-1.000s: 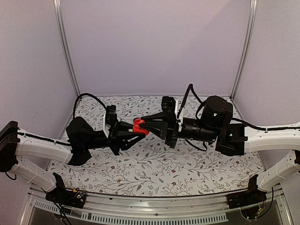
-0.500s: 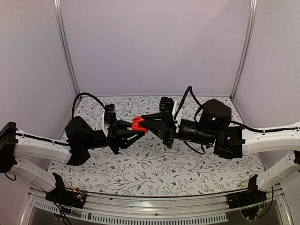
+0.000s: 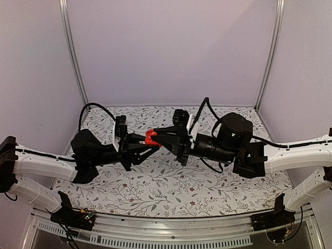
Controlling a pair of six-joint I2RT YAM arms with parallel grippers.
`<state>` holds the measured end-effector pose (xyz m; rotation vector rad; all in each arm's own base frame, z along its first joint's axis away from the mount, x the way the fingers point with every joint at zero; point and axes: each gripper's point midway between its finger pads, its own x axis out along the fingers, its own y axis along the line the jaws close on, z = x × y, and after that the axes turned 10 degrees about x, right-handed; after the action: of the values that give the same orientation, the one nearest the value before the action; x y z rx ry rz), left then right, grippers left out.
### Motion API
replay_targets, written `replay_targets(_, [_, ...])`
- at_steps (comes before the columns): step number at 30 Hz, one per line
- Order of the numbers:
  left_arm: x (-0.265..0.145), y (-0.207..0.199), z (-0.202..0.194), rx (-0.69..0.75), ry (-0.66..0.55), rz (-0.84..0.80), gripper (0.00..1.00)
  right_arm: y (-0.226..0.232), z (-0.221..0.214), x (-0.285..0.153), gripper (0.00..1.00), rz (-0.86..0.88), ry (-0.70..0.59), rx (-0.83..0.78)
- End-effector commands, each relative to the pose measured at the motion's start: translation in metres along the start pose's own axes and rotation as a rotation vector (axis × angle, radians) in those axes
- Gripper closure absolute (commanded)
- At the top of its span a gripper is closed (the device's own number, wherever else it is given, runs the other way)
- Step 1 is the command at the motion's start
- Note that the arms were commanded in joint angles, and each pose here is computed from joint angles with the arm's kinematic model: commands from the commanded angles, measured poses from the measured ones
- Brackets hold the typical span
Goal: Insert the wireless bluetooth earbuds into the charging case
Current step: Insert the right earbud into the right side groove of the charging case.
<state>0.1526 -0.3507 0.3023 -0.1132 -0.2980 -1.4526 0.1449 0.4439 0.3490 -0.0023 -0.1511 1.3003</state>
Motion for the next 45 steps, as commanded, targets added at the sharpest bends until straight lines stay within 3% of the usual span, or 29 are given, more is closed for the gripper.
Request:
replay_targets(1, [-0.005, 0.004, 0.012, 0.038, -0.028, 0.030, 1.00, -0.001, -0.005, -0.003, 0.91, -0.025, 0.015, 0.005])
replay_targets(15, [-0.004, 0.009, 0.013, 0.044, -0.019, 0.045, 1.00, -0.002, -0.003, -0.011, 0.88, -0.034, 0.016, -0.009])
replay_targets(26, [-0.002, 0.012, 0.012, 0.038, -0.018, 0.046, 1.00, -0.003, 0.016, -0.002, 0.90, -0.030, -0.059, 0.031])
replay_targets(45, [-0.005, 0.018, 0.012, 0.048, -0.013, 0.093, 1.00, -0.016, 0.013, 0.008, 0.92, -0.109, -0.078, 0.060])
